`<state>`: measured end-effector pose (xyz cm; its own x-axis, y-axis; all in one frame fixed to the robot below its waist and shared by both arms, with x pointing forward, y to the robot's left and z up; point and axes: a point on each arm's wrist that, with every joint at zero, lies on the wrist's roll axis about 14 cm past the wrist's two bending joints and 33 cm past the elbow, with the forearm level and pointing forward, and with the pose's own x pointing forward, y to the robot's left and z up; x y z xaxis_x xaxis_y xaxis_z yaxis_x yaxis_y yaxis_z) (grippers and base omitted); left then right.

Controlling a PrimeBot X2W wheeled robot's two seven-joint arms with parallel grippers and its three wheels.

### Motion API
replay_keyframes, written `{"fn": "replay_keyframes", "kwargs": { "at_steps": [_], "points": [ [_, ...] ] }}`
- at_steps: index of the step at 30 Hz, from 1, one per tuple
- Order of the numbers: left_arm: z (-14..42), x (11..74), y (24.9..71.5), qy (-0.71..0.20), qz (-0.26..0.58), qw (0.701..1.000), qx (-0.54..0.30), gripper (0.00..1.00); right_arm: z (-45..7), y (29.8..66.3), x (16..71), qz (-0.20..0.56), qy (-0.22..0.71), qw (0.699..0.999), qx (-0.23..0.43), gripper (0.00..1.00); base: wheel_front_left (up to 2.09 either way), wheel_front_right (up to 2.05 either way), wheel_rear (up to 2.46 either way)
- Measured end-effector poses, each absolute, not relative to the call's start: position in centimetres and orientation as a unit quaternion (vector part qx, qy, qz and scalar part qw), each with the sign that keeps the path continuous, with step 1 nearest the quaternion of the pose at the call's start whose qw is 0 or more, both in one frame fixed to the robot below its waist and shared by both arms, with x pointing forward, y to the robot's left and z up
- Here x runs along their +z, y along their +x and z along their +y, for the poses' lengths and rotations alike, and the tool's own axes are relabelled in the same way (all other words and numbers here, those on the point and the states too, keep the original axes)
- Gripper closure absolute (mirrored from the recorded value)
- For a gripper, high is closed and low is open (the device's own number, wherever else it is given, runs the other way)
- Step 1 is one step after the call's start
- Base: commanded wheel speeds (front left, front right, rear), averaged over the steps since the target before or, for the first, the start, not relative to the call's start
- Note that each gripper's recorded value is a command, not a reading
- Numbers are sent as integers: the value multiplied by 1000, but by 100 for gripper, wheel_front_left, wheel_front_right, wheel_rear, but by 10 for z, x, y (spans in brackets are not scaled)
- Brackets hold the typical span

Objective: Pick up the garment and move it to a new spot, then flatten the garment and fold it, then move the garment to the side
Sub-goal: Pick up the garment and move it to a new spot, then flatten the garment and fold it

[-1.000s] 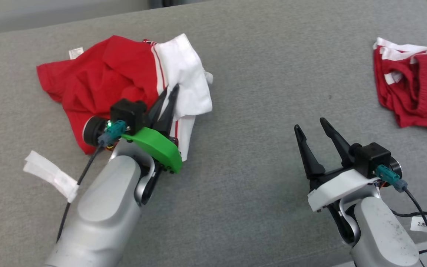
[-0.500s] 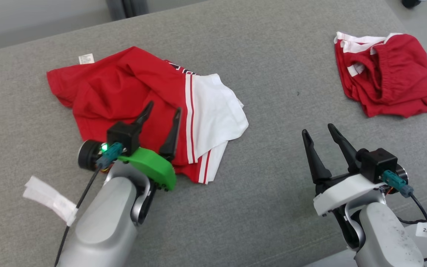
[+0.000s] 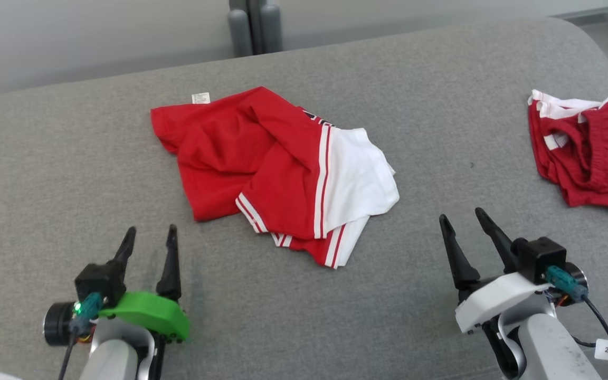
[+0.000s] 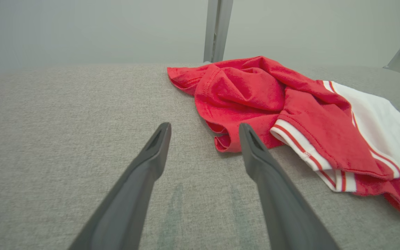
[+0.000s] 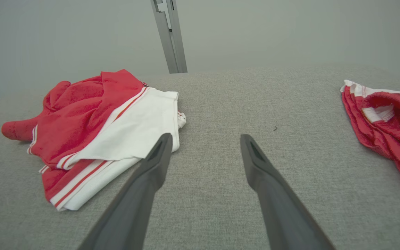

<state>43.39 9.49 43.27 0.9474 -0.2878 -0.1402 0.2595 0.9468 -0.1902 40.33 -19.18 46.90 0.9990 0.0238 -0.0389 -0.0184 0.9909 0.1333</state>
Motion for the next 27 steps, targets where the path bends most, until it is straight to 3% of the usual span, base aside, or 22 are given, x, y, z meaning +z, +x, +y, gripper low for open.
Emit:
{"fn": "replay_keyframes", "kwargs": {
  "at_steps": [9,17,27],
  "points": [
    [153,438,381,-86,69,993,-47,0,-178,385,458,40,76,996,24,0,0,0,0],
    [164,432,347,-85,78,993,-28,0,-173,375,453,47,81,995,30,0,0,0,0],
    [150,433,365,-98,75,991,-48,0,-164,403,455,46,63,996,48,0,0,0,0]
  ]
}}
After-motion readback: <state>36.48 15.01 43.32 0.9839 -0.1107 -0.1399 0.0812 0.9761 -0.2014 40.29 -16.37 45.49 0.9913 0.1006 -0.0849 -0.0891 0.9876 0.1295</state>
